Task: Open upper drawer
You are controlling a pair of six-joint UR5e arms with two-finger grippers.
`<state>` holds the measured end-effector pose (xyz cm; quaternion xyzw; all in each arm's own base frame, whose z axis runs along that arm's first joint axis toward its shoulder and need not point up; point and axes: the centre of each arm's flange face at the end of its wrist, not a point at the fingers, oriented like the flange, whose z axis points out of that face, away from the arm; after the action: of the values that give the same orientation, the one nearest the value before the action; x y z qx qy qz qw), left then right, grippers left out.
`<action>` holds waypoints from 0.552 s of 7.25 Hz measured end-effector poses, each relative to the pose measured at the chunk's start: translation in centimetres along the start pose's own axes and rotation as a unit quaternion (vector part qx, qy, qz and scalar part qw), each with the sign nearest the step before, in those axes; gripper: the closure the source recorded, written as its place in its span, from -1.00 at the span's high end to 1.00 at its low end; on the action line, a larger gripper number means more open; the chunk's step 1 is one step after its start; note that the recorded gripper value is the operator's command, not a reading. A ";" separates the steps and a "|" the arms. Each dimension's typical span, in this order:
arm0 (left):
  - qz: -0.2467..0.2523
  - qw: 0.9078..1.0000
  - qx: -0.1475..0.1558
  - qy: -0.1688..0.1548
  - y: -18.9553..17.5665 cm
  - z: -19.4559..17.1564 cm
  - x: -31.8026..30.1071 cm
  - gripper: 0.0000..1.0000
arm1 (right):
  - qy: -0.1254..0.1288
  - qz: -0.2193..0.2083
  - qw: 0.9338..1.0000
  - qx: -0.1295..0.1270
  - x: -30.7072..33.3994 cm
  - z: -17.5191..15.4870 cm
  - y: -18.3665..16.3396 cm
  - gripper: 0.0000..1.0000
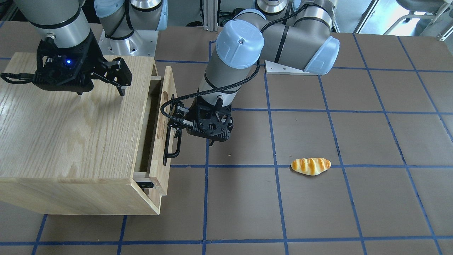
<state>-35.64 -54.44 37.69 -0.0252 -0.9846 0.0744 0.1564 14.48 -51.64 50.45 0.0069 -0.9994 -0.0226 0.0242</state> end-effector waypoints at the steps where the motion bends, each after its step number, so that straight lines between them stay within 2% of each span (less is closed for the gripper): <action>1: -0.001 1.000 -0.002 -0.004 0.0 0.0 -0.1 1.00 | 0.000 0.000 1.000 0.000 0.0 0.0 0.0 1.00; 4: 0.007 1.000 -0.001 -0.022 0.1 -0.5 -0.4 1.00 | 0.000 0.000 1.000 0.000 0.0 0.0 0.0 1.00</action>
<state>-35.07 -54.26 37.99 -0.0306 -0.9876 0.0750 0.1342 14.48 -51.65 50.49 0.0070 -0.9994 -0.0221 0.0242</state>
